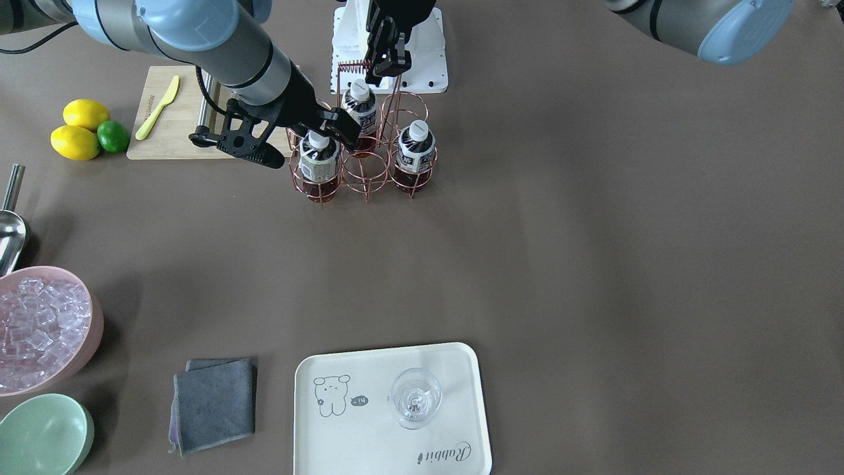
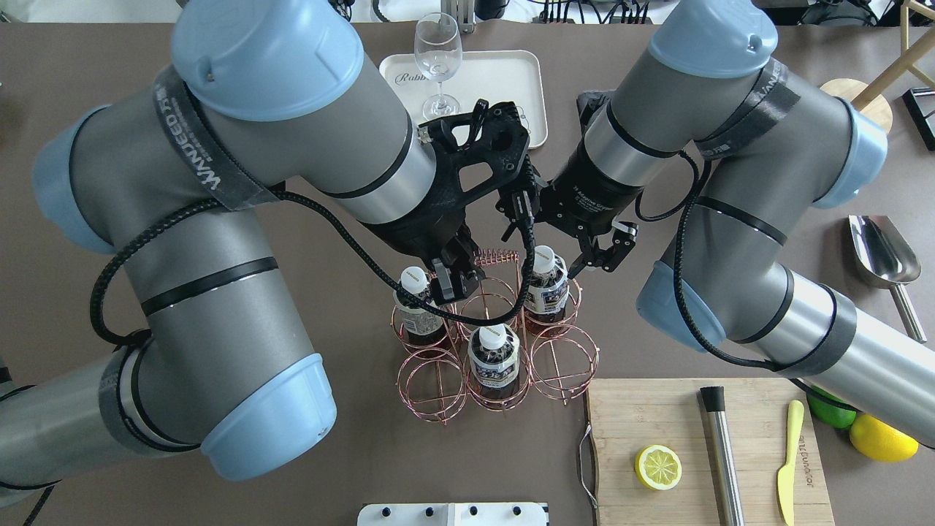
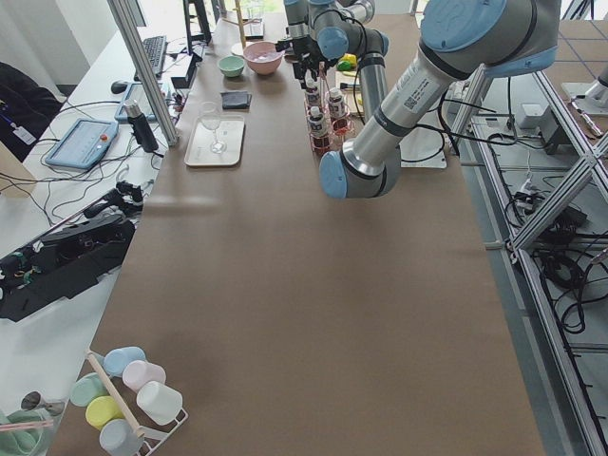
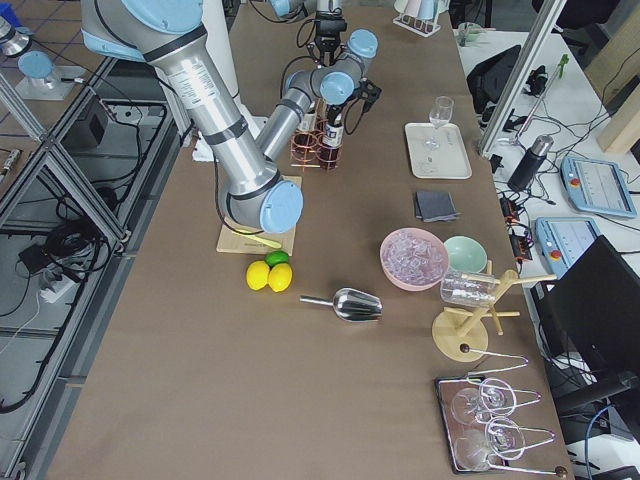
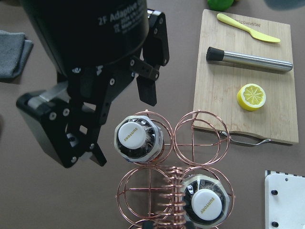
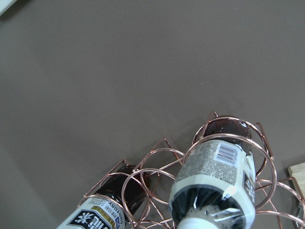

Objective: Take tea from basket to plate

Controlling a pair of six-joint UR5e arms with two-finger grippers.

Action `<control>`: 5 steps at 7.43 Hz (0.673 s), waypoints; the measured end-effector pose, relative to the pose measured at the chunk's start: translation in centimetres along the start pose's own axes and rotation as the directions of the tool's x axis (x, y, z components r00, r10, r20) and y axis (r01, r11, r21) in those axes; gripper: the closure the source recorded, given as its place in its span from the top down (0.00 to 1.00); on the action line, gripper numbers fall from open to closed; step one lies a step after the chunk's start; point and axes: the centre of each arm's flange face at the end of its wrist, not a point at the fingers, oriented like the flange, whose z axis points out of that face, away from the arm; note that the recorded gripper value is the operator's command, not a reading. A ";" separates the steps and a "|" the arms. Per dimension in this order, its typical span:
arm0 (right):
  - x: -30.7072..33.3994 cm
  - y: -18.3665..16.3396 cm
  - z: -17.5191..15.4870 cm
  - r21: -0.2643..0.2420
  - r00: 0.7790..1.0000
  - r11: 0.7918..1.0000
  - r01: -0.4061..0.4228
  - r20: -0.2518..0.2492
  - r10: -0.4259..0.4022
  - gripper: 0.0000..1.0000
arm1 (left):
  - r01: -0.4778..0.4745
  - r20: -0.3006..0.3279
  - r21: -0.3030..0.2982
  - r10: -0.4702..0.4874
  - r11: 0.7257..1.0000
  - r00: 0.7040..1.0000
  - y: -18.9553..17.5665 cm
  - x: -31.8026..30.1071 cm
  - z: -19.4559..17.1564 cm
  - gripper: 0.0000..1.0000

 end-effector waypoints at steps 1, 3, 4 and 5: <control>0.1 -0.4 -0.1 0.008 1.000 1.000 -0.006 -0.002 0.006 0.84 | 0.000 0.001 0.000 0.000 1.000 1.000 0.0 0.0 0.0 0.00; 0.3 -0.9 -0.4 0.019 1.000 1.000 -0.018 -0.013 0.018 0.60 | 0.000 0.001 0.000 0.000 1.000 1.000 0.0 -0.1 -0.1 0.00; 0.3 -0.8 -0.2 0.019 1.000 1.000 -0.017 -0.016 0.017 0.56 | 0.000 0.002 0.000 0.000 1.000 1.000 0.0 -0.1 -0.1 0.00; 0.1 -0.3 0.0 0.015 1.000 1.000 -0.011 -0.017 0.011 0.37 | 0.001 0.005 0.000 -0.001 1.000 1.000 0.0 -0.3 -0.2 0.00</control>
